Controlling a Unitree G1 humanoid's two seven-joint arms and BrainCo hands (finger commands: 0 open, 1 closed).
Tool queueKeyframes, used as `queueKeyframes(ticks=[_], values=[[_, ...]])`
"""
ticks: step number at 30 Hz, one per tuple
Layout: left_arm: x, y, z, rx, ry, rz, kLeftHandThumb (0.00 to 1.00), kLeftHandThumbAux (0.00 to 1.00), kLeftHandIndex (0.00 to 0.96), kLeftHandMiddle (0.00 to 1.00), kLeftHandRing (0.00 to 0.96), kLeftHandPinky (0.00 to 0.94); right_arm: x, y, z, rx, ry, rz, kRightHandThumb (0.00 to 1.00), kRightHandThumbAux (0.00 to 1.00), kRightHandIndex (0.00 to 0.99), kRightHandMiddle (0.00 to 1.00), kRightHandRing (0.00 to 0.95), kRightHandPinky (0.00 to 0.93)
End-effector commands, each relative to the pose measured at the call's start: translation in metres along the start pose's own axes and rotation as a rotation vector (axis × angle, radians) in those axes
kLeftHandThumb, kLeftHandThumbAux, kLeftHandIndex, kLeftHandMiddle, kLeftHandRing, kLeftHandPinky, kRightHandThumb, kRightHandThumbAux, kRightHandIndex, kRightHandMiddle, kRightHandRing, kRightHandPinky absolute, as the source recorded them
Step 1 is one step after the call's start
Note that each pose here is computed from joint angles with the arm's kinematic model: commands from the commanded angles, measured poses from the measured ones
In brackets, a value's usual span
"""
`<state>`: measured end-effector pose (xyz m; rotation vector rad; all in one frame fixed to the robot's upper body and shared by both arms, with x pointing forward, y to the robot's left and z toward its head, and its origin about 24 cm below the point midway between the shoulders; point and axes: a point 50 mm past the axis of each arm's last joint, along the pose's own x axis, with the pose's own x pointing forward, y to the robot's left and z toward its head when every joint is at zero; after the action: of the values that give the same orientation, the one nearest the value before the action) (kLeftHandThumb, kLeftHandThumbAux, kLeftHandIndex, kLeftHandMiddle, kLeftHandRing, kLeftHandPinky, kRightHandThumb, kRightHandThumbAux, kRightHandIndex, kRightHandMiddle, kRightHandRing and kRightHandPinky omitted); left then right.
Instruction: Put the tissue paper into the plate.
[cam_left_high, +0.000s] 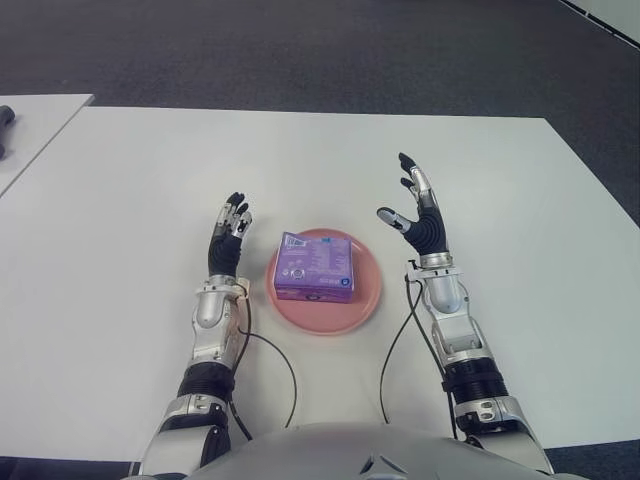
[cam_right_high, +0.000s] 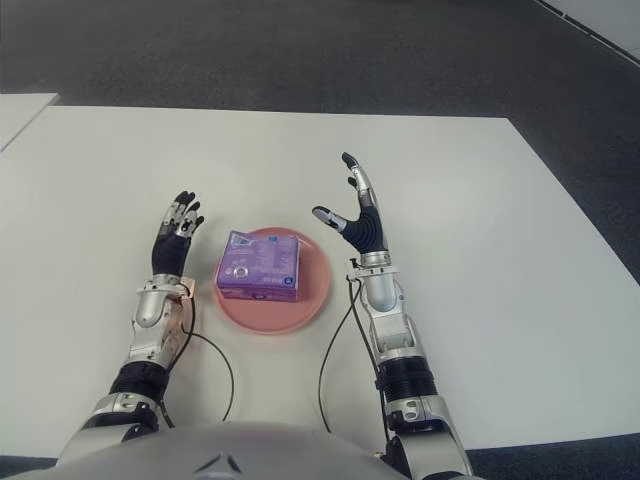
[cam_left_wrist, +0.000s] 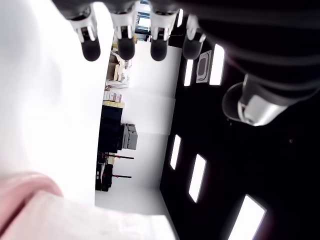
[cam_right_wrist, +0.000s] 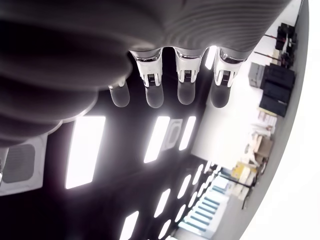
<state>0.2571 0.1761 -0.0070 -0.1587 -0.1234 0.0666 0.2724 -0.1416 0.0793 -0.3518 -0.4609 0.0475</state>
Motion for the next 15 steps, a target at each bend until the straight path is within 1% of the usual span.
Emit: queueKeyframes(ticks=[1, 15], values=[[-0.0014, 0.0040, -0.0005, 0.018, 0.009, 0.010, 0.011, 0.438, 0.000, 0.000, 0.000, 0.000, -0.0046, 0.0033, -0.0032, -0.001, 0.031, 0.005, 0.022, 0.394, 0.000, 0.000, 0.000, 0.000], [0.0050, 0.0097, 0.0057, 0.051, -0.015, 0.024, 0.013, 0.426, 0.000, 0.000, 0.000, 0.000, -0.0033, 0.0072, -0.0016, 0.000, 0.031, 0.006, 0.022, 0.394, 0.000, 0.000, 0.000, 0.000]])
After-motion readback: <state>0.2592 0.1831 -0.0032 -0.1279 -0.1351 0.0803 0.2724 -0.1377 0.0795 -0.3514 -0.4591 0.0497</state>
